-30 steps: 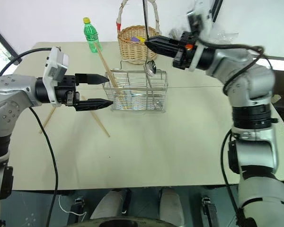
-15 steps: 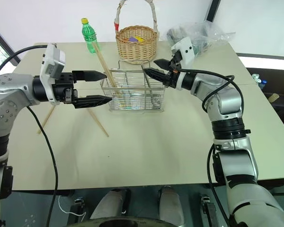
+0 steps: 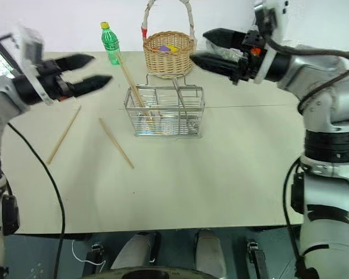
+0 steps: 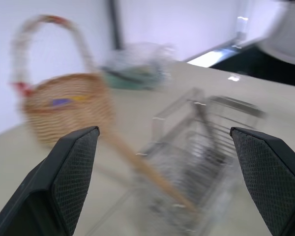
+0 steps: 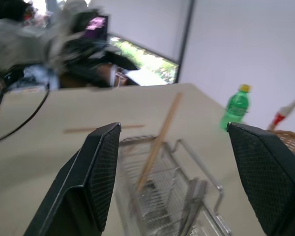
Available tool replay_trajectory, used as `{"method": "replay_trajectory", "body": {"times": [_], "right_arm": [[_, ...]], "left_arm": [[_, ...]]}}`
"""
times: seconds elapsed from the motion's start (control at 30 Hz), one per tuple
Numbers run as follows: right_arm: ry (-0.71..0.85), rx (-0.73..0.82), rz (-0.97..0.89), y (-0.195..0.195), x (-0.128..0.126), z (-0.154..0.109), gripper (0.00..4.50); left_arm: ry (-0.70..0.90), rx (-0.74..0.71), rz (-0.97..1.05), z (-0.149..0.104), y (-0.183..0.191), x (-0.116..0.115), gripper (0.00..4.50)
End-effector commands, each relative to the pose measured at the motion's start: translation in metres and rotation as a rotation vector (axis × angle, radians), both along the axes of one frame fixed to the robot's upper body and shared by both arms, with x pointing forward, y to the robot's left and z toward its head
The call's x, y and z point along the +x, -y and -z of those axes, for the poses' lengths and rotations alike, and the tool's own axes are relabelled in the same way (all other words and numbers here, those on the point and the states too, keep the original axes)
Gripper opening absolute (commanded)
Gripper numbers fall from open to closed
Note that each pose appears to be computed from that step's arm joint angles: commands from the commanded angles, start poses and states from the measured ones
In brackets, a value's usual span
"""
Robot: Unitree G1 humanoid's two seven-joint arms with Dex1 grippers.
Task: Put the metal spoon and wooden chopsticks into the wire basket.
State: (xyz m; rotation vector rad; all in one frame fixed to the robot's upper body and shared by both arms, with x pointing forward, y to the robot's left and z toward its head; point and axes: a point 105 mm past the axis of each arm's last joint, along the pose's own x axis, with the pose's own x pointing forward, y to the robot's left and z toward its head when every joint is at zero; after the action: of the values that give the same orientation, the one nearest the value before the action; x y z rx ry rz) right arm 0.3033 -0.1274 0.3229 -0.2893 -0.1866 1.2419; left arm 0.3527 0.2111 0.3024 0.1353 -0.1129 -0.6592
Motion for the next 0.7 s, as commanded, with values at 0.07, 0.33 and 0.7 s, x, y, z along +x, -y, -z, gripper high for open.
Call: {"method": "replay_trajectory", "body": {"times": [0.07,0.33,0.7], "right_arm": [[-0.024,-0.141,-0.187,-0.001,-0.047,0.02,3.53],[-0.125,-0.169,-0.146,0.002,-0.058,0.055,3.53],[-0.185,-0.107,-0.088,-0.001,-0.069,0.066,3.53]], "left_arm": [[-0.055,0.051,-0.308,0.001,-0.054,0.019,4.5],[-0.473,0.103,-0.63,0.078,-0.119,0.042,4.5],[-0.702,0.23,-0.63,0.152,-0.126,0.048,4.5]]}}
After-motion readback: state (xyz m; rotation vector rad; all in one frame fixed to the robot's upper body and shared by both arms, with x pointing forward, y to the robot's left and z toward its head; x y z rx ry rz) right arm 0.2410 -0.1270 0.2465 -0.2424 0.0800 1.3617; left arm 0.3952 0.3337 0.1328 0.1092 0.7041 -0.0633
